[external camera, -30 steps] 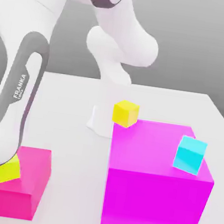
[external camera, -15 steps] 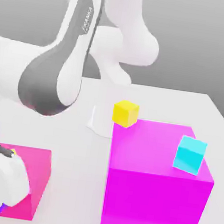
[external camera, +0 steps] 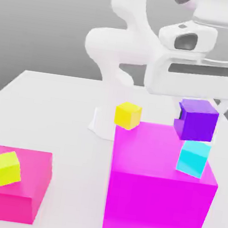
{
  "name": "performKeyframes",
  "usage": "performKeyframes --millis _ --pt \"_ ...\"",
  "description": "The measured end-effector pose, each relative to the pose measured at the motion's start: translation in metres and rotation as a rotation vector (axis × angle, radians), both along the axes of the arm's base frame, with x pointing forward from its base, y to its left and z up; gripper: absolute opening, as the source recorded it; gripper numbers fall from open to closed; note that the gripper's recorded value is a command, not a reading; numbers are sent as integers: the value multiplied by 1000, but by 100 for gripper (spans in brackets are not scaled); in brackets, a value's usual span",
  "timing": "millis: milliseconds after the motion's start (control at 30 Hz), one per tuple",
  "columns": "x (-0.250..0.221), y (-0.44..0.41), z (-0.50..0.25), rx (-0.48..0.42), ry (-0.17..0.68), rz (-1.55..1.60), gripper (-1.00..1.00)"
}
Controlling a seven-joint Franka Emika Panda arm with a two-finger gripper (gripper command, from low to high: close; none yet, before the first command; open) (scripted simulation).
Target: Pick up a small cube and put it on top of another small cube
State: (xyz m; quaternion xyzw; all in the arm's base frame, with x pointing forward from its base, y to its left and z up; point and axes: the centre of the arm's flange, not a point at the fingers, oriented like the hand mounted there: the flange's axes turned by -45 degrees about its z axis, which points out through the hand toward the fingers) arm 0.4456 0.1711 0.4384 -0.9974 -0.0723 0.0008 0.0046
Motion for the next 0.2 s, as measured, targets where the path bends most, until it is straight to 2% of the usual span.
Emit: performKeyframes --millis 67,100,200 --pt "-3 3 -28 -3 -1 6 -100" --pt "-4 4 -38 -3 -1 7 100" --pt "-4 4 -38 -3 -1 7 100"
